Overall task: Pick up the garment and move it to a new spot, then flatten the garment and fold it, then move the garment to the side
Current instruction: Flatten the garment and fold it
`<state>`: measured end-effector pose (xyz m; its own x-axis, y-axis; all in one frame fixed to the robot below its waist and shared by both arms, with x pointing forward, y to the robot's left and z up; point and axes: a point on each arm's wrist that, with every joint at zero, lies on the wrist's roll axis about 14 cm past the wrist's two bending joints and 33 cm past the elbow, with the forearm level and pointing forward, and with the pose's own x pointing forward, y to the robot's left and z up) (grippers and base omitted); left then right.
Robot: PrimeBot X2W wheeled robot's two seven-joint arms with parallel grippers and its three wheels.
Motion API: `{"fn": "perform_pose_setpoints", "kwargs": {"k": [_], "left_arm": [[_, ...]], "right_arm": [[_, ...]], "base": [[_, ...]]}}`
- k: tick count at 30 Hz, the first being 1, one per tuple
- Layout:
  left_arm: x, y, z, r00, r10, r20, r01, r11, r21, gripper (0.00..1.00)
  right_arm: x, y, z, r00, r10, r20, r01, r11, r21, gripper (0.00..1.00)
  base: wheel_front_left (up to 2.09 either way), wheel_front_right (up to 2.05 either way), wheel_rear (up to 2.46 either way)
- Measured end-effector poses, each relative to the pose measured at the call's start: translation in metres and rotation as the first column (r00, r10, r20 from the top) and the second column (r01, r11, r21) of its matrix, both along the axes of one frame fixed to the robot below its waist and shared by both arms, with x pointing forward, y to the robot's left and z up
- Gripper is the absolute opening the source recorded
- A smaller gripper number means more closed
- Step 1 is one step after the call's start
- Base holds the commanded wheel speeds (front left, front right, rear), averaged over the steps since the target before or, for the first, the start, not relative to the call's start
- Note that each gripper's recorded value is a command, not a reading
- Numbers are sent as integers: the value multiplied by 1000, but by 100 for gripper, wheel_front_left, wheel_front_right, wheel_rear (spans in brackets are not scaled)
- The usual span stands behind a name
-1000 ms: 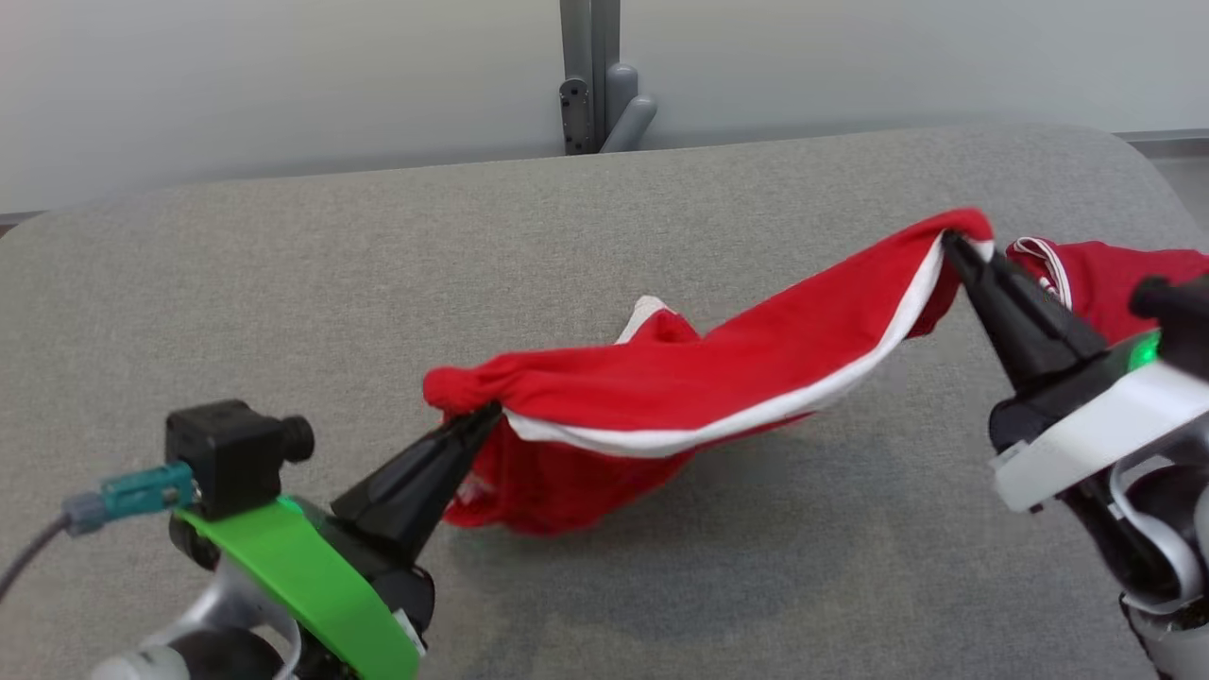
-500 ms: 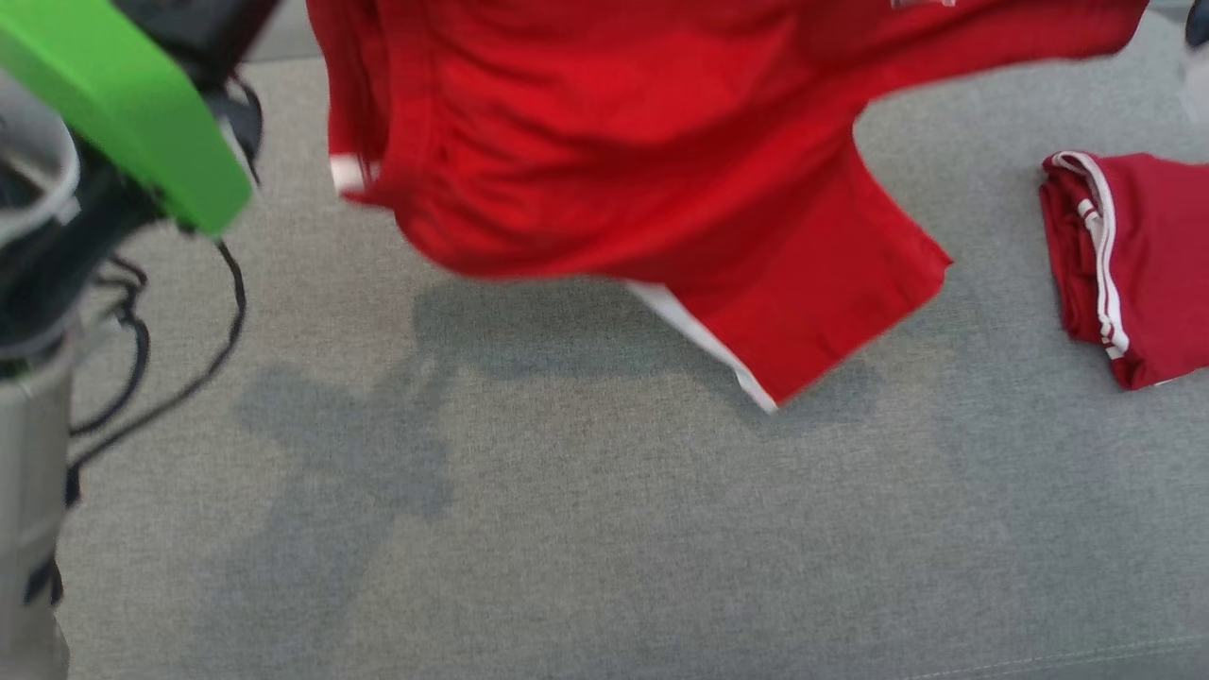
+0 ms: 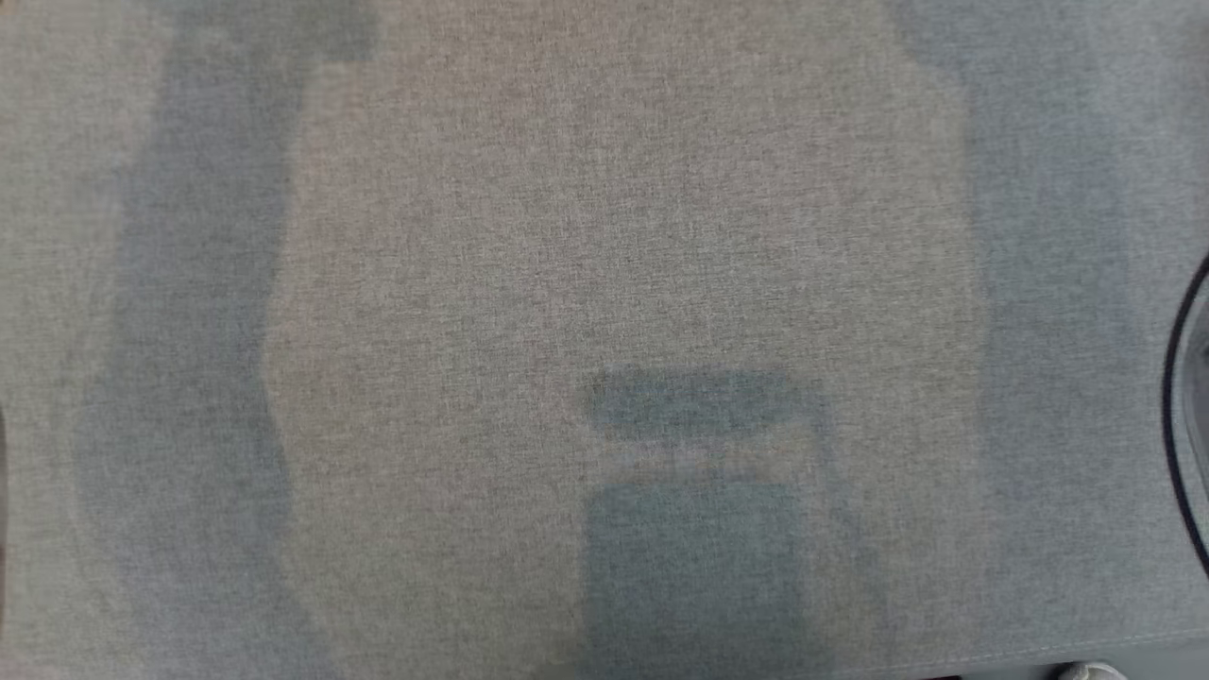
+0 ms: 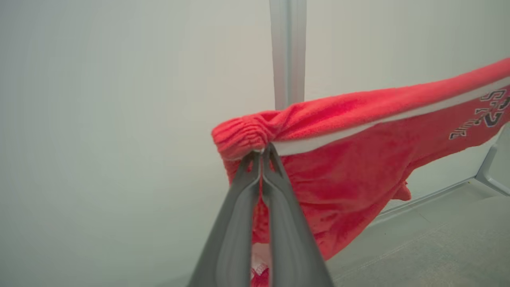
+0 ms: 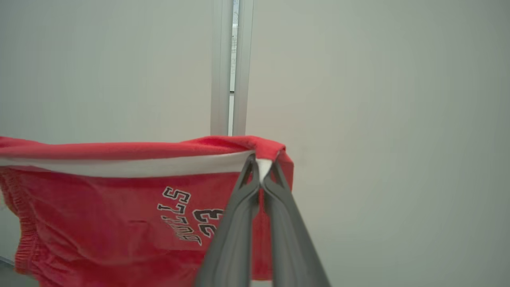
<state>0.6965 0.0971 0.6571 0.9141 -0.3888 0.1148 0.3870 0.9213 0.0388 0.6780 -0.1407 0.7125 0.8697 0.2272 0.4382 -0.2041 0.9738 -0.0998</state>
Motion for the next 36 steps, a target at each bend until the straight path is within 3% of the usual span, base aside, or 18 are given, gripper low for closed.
{"fn": "perform_pose_setpoints", "kwargs": {"k": [3, 6, 9, 13, 16, 22, 26, 33, 36], "left_arm": [[12, 7, -50, 999, 15, -32, -16, 1000, -14, 0], [2, 11, -132, 985, 12, -173, -10, 1000, 14, 0], [-28, 18, -194, 952, 9, -307, 0, 1000, 28, 0], [-85, 13, -244, 898, -47, -437, 54, 999, 5, 0], [-132, 9, -264, 855, -95, -510, 100, 995, -18, 0], [-214, 2, -270, 810, -117, -574, 116, 992, -38, 0], [-273, -2, -276, 756, -109, -646, 69, 994, -87, 0], [-362, 0, -282, 681, -55, -730, -37, 993, -110, 0], [-378, 2, -281, 673, -33, -739, -74, 991, -112, 0]], "right_arm": [[13, 12, -66, 996, 34, -88, -35, 999, -4, 0], [7, 15, -144, 973, 63, -223, -62, 998, 14, 0], [-22, 15, -207, 936, 85, -343, -84, 996, 16, 0], [-75, 9, -265, 876, 101, -471, -98, 995, 31, 0], [-116, 5, -284, 842, 116, -527, -100, 993, 59, 0], [-181, -7, -289, 817, 104, -567, -61, 994, 94, 0], [-225, -16, -292, 801, 65, -595, -70, 997, 15, 0], [-308, -32, -298, 748, 8, -664, 6, 1000, 18, 0], [-327, -40, -298, 731, -13, -682, 27, 1000, 9, 0]], "base": [[0, 0, 0], [0, 0, 0], [0, 0, 0], [0, 0, 0], [0, 0, 0], [0, 0, 0], [0, 0, 0], [0, 0, 0], [0, 0, 0]]}}
